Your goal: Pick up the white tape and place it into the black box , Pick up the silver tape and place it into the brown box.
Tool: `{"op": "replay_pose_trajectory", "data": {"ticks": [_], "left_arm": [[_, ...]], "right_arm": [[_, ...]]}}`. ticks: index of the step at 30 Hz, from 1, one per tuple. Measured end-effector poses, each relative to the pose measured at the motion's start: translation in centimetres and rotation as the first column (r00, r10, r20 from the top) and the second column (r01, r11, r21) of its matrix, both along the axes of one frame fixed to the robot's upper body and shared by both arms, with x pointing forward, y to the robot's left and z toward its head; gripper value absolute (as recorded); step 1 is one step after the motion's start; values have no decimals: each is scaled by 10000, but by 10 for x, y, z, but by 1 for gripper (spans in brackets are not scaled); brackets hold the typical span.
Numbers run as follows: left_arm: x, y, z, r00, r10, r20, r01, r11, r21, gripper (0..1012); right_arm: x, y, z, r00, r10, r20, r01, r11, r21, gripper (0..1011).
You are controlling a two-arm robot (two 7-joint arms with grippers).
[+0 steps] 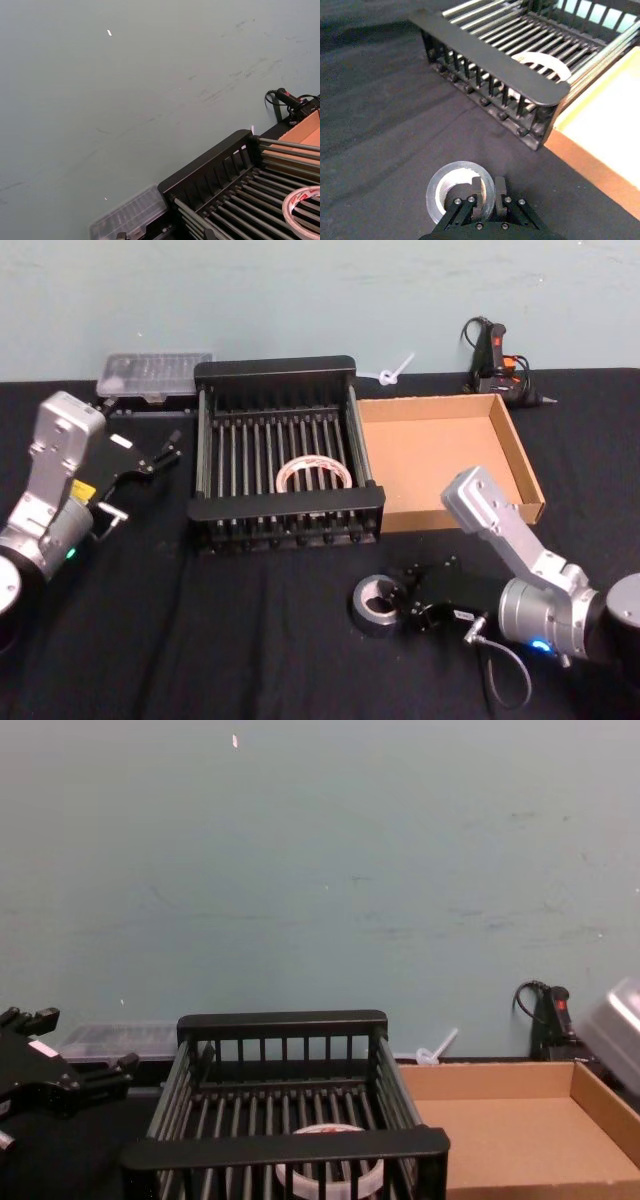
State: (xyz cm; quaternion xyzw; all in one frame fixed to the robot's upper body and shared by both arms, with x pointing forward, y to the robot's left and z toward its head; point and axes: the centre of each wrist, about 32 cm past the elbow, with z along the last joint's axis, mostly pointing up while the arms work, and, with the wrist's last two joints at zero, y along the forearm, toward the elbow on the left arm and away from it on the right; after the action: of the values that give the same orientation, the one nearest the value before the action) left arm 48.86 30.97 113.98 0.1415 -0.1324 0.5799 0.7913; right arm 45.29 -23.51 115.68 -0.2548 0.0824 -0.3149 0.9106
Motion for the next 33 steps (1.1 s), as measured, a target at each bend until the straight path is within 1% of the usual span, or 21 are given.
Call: {"op": "replay_pose_trajectory", "data": {"ticks": [6,10,11,14,16,17,20,23,25,29,30,32,33], "left_arm": [[0,0,0,10000,0,0,0,10000,0,1001],[0,0,0,10000,0,0,0,10000,0,1001],[0,0,0,10000,0,1,0,10000,0,1001],[0,0,0,10000,0,0,0,10000,-1,1001],[0,0,0,10000,0,1,0,10000,-1,1002],[0,0,0,10000,-1,0,1,10000,0,1001],[0,0,0,10000,0,1,0,10000,-1,1001],[0,0,0,10000,0,0,0,10000,0,1001],[0,0,0,10000,-1,0,1,10000,0,1001],[0,0,0,10000,0,1,0,10000,-1,1001],[0,0,0,10000,-1,0,1,10000,0,1001],[0,0,0,10000,0,0,0,10000,0,1001],[0,0,0,10000,-1,0,1,10000,0,1001]], "right_arm": [[1,-8,8,9992,-358,174,353,9990,262,160],[3,-14,15,9968,-696,393,680,9969,401,160],[4,-17,18,9951,-857,502,834,9955,452,159],[6,-21,22,9916,-1112,660,1080,9929,506,160],[10,-26,27,9844,-1513,892,1466,9875,572,160],[10,-26,27,9844,-1513,892,1466,9875,572,160],[18,-32,30,9726,-2039,1119,1977,9781,644,160],[24,-35,33,9634,-2372,1246,2299,9707,702,160],[33,-38,35,9508,-2770,1388,2691,9603,735,160],[43,-40,36,9374,-3133,1523,3058,9494,709,159],[47,-41,36,9314,-3274,1588,3202,9448,697,160],[51,-42,36,9248,-3429,1647,3365,9394,660,160],[56,-42,37,9183,-3567,1720,3508,9342,648,160]]}}
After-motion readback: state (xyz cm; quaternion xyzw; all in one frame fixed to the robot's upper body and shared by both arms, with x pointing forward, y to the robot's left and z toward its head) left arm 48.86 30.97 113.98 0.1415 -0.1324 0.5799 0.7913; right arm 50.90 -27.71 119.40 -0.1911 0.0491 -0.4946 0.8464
